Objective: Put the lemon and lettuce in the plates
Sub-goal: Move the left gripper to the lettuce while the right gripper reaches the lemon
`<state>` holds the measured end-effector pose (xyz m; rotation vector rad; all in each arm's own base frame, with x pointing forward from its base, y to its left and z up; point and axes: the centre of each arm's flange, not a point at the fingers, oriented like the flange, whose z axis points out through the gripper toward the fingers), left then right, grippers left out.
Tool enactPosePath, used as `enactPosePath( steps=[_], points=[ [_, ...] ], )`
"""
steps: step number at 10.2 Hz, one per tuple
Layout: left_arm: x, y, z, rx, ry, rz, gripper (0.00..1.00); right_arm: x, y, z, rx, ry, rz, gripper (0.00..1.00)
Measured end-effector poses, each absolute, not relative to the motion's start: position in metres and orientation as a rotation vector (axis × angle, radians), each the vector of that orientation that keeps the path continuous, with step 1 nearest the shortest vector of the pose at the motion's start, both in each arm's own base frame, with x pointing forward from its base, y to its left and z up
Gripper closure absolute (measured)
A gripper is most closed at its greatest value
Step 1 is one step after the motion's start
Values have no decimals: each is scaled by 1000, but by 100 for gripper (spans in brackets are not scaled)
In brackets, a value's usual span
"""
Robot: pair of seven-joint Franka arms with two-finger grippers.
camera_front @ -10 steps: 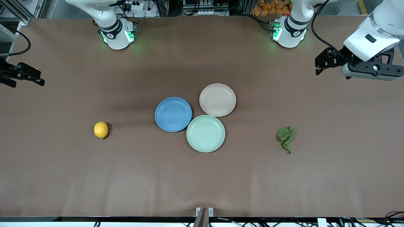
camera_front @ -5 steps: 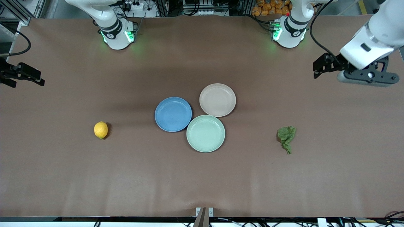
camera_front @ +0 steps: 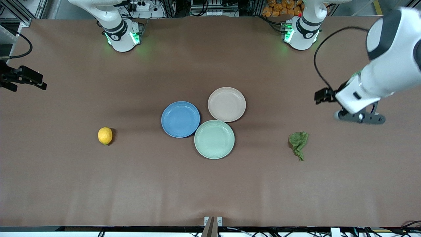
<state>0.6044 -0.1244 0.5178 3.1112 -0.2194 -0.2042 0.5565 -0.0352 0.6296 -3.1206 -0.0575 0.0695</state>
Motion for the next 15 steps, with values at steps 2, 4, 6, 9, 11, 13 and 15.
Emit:
enactPosePath(
  steps=[2,4,6,9,11,13,15],
  points=[
    [622,-123,490,3104,-208,-180,0,556,-35,630,-3121,-57,70,0],
    [641,-114,455,3097,-177,-170,0,557,-35,629,-3121,-57,71,0],
    [660,-108,408,3099,-166,-158,0,557,-36,628,-3120,-56,74,0],
    [676,-111,346,3147,-224,-159,0,560,-36,618,-3119,-55,101,0],
    [679,-116,328,3158,-253,-155,0,572,-35,599,-3120,-57,119,0],
    [680,-121,315,3157,-267,-167,0,589,-32,566,-3120,-63,158,0],
    [683,-123,299,3154,-274,-150,0,600,-32,532,-3120,-62,195,0]
  ],
)
